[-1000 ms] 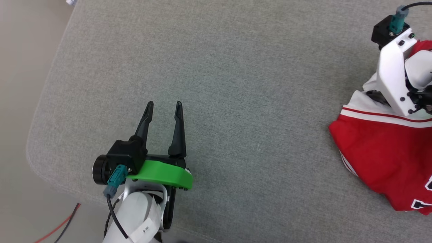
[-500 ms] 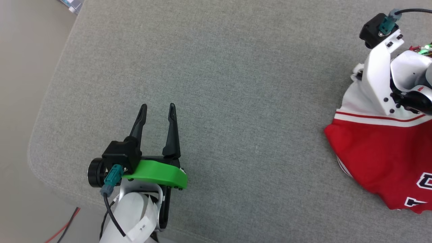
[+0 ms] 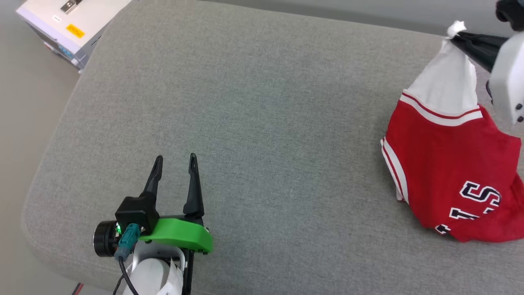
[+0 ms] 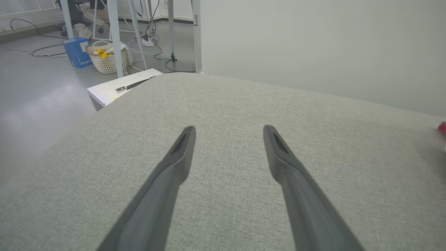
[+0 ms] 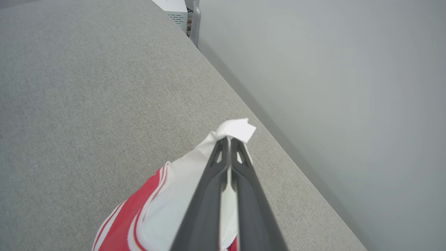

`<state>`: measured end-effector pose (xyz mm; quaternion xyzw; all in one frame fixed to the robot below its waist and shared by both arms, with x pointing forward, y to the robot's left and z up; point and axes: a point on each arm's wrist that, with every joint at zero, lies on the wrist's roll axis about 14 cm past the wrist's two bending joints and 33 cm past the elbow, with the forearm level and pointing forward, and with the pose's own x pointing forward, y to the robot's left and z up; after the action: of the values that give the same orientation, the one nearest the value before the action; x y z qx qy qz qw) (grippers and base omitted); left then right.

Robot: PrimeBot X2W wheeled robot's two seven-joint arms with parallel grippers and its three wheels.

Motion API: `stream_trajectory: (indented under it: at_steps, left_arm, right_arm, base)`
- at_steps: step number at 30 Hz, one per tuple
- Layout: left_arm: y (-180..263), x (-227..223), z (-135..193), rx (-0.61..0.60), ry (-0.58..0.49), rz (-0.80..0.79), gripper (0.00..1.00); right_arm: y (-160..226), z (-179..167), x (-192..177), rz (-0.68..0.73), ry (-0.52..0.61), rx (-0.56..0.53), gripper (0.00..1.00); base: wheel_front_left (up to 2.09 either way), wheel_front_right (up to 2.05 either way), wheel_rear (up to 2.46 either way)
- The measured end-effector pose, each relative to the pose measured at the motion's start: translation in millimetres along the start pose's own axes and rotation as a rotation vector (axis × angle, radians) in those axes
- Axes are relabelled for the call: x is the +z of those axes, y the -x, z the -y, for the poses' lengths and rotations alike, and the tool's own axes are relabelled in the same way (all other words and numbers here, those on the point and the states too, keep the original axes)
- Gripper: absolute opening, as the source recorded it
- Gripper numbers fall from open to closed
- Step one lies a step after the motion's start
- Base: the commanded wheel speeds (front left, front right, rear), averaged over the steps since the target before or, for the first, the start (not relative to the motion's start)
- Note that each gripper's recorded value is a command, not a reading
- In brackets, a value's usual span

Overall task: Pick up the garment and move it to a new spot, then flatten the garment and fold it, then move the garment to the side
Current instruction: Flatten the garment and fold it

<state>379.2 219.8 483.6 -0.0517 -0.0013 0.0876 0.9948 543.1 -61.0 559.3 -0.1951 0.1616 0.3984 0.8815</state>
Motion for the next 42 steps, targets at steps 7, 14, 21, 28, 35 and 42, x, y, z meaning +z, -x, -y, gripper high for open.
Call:
stream_trajectory:
  at_steps: [7, 14, 21, 28, 35, 42]
  left_arm:
    - [6, 1, 11, -0.038, 0.013, 0.006, 1.0]
    - [5, 1, 31, -0.099, 0.024, 0.008, 1.0]
    - [2, 2, 51, -0.16, 0.035, 0.013, 1.0]
    - [1, -5, 50, -0.158, 0.031, -0.007, 1.0]
    - [4, -6, 46, -0.148, 0.026, -0.011, 1.0]
    - [7, 5, 46, -0.153, 0.013, 0.022, 1.0]
  right_arm:
    - [78, 39, -46, 0.005, -0.118, -0.177, 0.0]
    - [153, 51, -148, -0.122, -0.327, -0.377, 0.0]
    - [203, 14, -256, -0.279, -0.586, -0.517, 0.0]
    - [207, -37, -323, -0.412, -0.766, -0.553, 0.0]
    - [202, -31, -323, -0.349, -0.751, -0.609, 0.56]
    - [198, 8, -258, -0.055, -0.595, -0.676, 1.0]
  base:
    - [0.0, 0.0, 0.0]
    - [0.0, 0.0, 0.0]
    - [0.0, 0.0, 0.0]
    - [0.0, 0.0, 0.0]
    - [0.0, 0.0, 0.0]
    - [0.0, 0.0, 0.0]
